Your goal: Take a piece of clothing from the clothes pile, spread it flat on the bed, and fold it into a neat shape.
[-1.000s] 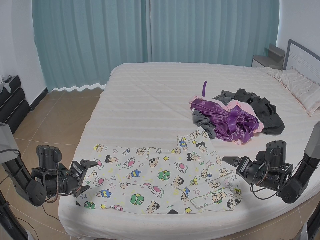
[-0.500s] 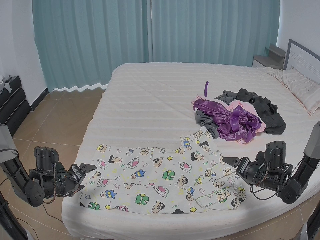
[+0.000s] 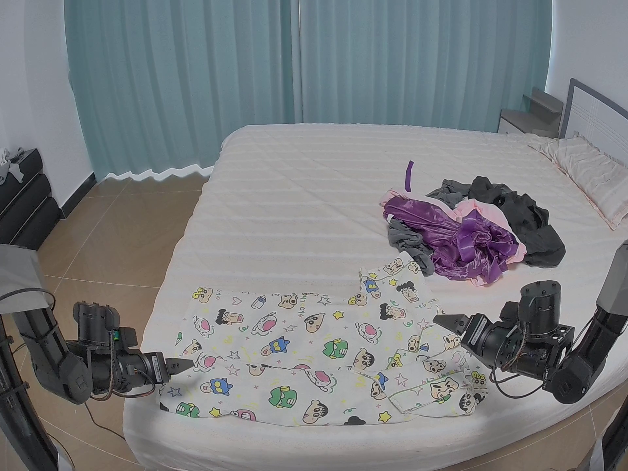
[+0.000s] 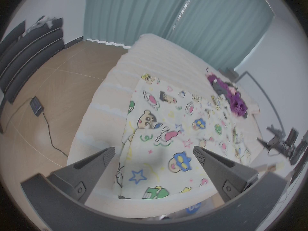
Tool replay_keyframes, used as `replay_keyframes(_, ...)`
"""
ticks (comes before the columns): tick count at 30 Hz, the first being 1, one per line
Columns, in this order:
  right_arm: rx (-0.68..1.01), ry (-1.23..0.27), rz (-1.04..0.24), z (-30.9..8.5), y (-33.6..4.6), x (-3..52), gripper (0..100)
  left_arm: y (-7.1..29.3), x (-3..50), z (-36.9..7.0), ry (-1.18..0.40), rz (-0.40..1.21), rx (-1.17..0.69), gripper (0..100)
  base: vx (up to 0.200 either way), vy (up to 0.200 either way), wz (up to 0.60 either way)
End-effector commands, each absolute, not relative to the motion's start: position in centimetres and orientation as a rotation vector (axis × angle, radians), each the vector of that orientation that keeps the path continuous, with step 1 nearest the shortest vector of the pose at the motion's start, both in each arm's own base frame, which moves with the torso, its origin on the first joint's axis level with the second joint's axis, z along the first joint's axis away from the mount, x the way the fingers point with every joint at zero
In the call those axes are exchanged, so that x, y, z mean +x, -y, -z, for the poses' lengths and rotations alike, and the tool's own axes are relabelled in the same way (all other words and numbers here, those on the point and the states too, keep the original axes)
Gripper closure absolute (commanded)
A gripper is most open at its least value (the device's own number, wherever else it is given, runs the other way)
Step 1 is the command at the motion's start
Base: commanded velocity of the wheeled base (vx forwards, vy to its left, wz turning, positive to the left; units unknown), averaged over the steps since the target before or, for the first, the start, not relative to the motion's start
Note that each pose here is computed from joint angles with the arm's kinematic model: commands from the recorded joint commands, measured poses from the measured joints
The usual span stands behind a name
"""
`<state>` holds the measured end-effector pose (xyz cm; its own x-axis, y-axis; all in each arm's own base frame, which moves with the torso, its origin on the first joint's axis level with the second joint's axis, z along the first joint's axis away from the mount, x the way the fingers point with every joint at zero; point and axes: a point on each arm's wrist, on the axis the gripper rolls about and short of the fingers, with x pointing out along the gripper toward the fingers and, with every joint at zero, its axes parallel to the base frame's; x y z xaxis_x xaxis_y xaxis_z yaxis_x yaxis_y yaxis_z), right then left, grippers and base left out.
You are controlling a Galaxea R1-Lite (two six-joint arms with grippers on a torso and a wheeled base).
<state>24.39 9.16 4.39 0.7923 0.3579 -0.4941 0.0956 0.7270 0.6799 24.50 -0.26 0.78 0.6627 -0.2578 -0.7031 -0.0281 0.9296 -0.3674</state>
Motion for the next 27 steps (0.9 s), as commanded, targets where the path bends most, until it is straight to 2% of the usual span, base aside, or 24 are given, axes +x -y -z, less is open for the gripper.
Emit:
replay_keyframes(1, 0.752, -0.661, -0.163, -4.4, -9.3, 24.2, 0, -0.4, 25.0, 2.5, -0.945, 0.128, -0.324, 0, 0.0, 0.0, 0.0)
replay_keyframes(16, 0.749, -0.671, -0.158, -4.1, -9.3, 24.2, 0, -0.2, 24.5, 2.7, -0.953, 0.196, -0.353, 0, 0.0, 0.0, 0.0)
replay_keyframes(17, 0.749, -0.671, -0.158, -4.1, -9.3, 24.2, 0, -0.1, 24.3, 2.7, -0.961, 0.209, -0.363, 100, 0.0, 0.0, 0.0)
replay_keyframes(27, 0.748, -0.678, -0.154, -3.9, -9.3, 24.3, 0, -0.8, 23.2, 2.7, -0.97, 0.184, -0.378, 100, 0.0, 0.0, 0.0)
